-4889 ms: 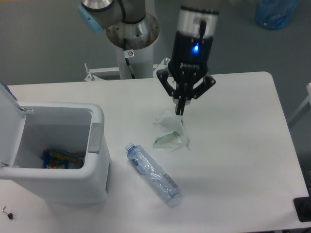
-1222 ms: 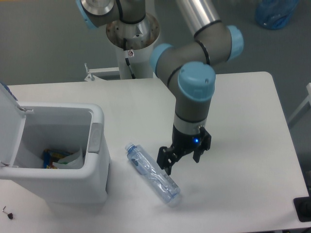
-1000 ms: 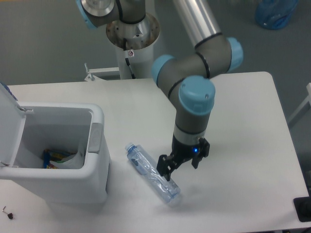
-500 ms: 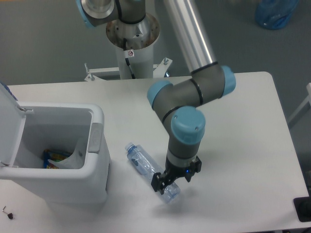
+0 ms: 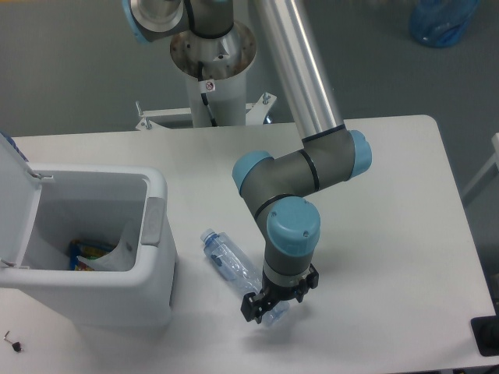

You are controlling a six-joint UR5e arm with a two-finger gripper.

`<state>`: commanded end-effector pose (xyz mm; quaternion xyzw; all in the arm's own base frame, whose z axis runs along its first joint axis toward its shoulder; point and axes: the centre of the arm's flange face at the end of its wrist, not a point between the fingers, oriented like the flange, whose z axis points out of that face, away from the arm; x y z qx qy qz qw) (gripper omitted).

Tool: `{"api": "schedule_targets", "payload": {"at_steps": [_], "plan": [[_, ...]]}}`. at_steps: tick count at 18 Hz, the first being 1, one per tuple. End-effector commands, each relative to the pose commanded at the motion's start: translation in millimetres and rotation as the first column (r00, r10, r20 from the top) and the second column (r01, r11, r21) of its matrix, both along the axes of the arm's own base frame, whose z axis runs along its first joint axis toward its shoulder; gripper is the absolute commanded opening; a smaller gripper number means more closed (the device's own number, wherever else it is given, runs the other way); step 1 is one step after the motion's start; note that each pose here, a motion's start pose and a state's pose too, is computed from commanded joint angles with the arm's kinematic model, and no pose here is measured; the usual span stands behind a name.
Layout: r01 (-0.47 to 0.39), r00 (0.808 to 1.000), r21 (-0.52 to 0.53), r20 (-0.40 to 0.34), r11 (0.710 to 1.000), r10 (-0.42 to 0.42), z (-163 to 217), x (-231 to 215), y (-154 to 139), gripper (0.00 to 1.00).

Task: Place the trash in the trash can
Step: 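Close the gripper around the bottle's middle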

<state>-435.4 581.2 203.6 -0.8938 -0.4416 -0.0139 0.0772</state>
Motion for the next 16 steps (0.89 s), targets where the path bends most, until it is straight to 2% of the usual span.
{"api": "schedule_targets", "payload": {"at_steps": [14,16], "plan": [[-0.004,1.000,-0.040,-0.002,0.999,0.004,-22.4,4.8,10.4,0.99],[-0.004,1.000,-0.039,-0.003,0.999,0.004,-20.9,6.1,10.7,0.89]]}}
